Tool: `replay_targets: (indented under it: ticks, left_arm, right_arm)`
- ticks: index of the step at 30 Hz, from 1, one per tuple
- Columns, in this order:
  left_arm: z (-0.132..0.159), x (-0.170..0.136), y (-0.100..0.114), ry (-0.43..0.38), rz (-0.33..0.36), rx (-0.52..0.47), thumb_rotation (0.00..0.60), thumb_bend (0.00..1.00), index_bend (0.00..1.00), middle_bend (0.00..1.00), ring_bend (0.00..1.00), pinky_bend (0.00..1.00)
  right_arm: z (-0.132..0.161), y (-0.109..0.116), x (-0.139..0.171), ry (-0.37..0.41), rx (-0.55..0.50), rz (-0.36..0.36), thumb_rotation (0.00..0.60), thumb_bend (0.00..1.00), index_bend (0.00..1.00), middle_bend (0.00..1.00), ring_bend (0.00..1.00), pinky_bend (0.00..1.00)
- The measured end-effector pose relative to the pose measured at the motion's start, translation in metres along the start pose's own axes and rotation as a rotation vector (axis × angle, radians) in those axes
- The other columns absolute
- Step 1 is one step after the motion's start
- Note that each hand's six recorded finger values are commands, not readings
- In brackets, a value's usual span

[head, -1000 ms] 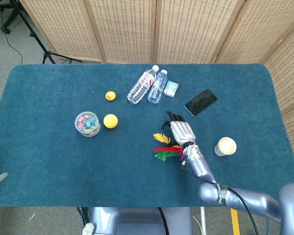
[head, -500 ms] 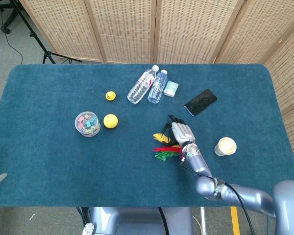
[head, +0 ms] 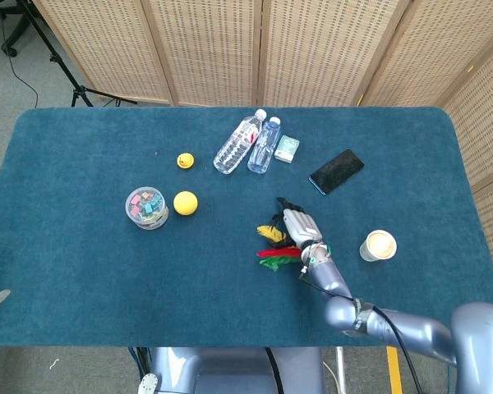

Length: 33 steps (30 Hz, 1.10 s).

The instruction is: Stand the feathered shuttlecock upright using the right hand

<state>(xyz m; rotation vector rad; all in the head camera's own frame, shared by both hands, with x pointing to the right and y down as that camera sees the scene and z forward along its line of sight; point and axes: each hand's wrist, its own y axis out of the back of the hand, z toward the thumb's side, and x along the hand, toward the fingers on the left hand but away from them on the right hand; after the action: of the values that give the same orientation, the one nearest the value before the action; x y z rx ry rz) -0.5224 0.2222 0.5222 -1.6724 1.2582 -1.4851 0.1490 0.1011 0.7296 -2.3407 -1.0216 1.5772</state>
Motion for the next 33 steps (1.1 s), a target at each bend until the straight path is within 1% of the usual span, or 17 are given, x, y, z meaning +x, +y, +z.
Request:
replay_targets:
  ticks: [7, 13, 16, 19, 20, 23, 28, 33]
  left_arm:
    - [-0.001, 0.000, 0.001, 0.001, 0.002, -0.003, 0.600, 0.00, 0.00, 0.00, 0.00, 0.00]
    - [0.000, 0.000, 0.000, -0.002, -0.002, -0.003, 0.600, 0.00, 0.00, 0.00, 0.00, 0.00]
    - [0.001, -0.002, 0.000, -0.007, -0.003, -0.003, 0.600, 0.00, 0.00, 0.00, 0.00, 0.00]
    - [0.002, -0.003, 0.001, -0.012, 0.000, -0.004, 0.600, 0.00, 0.00, 0.00, 0.00, 0.00]
    - [0.002, -0.004, 0.001, -0.014, 0.000, -0.004, 0.600, 0.00, 0.00, 0.00, 0.00, 0.00]
    - [0.003, -0.005, 0.001, -0.017, 0.000, -0.004, 0.600, 0.00, 0.00, 0.00, 0.00, 0.00]
    - [0.003, -0.007, 0.001, -0.019, 0.002, -0.005, 0.600, 0.00, 0.00, 0.00, 0.00, 0.00]
    - [0.003, -0.006, 0.000, -0.019, -0.001, -0.003, 0.600, 0.00, 0.00, 0.00, 0.00, 0.00]
  right_arm:
    - [0.001, -0.001, 0.000, 0.006, 0.004, -0.004, 0.600, 0.56, 0.66, 0.00, 0.00, 0.00]
    - [0.007, 0.007, 0.008, 0.038, -0.004, -0.022, 0.600, 0.59, 0.69, 0.00, 0.00, 0.00]
    - [0.017, 0.017, 0.017, 0.081, -0.003, -0.044, 0.600, 0.61, 0.71, 0.00, 0.00, 0.00]
    - [0.032, 0.026, 0.031, 0.146, -0.006, -0.066, 0.600, 0.62, 0.71, 0.00, 0.00, 0.00]
    - [0.039, 0.030, 0.039, 0.180, -0.009, -0.078, 0.600, 0.62, 0.71, 0.00, 0.00, 0.00]
    - [0.048, 0.038, 0.052, 0.230, -0.023, -0.101, 0.600, 0.62, 0.71, 0.00, 0.00, 0.00]
    - [0.054, 0.044, 0.065, 0.295, -0.057, -0.125, 0.600, 0.62, 0.72, 0.00, 0.00, 0.00]
    - [0.052, 0.044, 0.075, 0.350, -0.098, -0.140, 0.600, 0.62, 0.72, 0.00, 0.00, 0.00]
